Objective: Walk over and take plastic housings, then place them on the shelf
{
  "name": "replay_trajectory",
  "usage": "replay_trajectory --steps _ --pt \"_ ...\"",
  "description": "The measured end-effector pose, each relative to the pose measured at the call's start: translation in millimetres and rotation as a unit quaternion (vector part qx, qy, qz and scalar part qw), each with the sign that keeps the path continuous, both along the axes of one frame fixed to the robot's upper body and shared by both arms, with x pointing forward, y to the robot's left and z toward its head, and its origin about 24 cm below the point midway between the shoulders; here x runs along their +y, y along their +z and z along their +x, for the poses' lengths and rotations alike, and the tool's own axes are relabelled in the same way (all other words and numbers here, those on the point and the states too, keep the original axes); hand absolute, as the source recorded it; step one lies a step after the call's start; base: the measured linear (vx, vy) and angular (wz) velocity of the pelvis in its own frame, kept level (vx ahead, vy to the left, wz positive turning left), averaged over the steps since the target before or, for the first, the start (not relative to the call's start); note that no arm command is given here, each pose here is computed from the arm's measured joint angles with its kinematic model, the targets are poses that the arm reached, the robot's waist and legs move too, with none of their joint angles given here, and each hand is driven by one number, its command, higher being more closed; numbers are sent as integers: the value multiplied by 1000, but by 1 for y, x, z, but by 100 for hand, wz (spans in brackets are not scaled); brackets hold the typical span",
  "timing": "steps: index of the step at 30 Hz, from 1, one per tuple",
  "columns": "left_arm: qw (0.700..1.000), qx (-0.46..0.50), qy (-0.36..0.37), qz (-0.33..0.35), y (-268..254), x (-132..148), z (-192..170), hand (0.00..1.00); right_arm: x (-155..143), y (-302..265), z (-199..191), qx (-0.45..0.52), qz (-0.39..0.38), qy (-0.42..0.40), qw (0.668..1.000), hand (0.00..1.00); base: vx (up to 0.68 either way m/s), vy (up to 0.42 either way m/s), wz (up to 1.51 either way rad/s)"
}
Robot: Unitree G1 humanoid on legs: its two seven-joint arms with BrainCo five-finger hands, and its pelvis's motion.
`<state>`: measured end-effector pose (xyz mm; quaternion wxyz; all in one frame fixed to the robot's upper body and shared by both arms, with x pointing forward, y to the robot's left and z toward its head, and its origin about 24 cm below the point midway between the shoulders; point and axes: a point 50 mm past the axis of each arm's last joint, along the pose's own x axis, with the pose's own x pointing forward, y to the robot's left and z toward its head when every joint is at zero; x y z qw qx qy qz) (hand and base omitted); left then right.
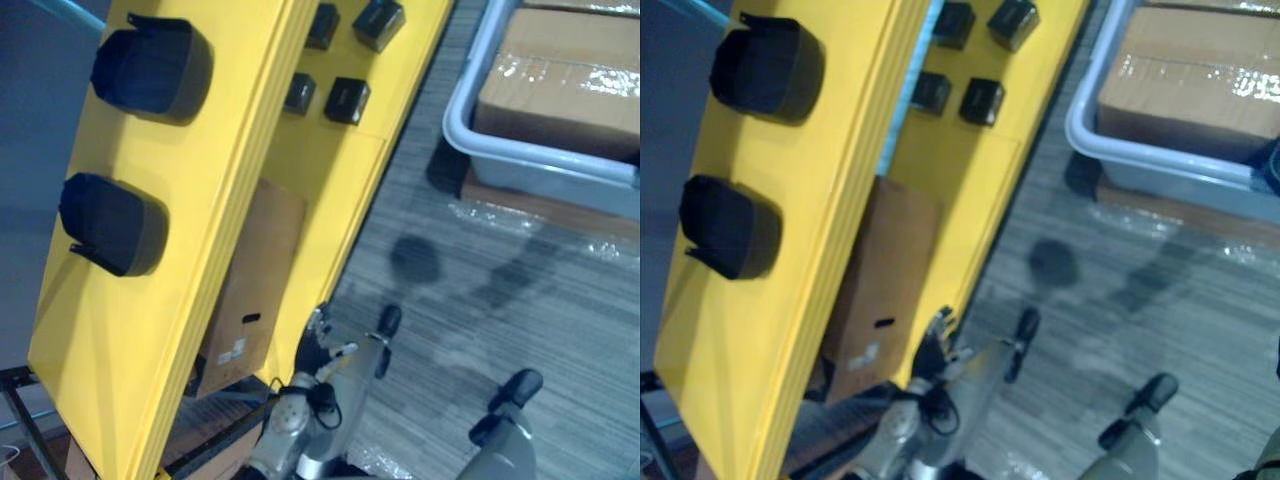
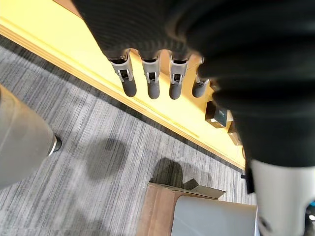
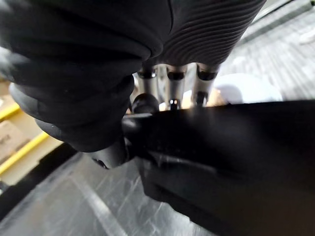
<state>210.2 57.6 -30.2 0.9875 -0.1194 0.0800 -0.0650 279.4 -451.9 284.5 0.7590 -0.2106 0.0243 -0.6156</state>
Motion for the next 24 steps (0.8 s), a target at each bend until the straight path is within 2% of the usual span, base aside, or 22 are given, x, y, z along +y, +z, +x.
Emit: replay_trajectory --steps 10,20,24 --pt "999 -14 24 -19 6 6 -5 0 20 6 18 -37 -47 14 998 100 -2 0 0" --pt "996 -42 72 -15 16 37 -2 0 45 18 34 -92 -110 27 989 100 0 0 0" --pt "997 -44 67 -2 15 43 -2 0 51 19 39 -100 -109 37 988 100 -13 -4 -2"
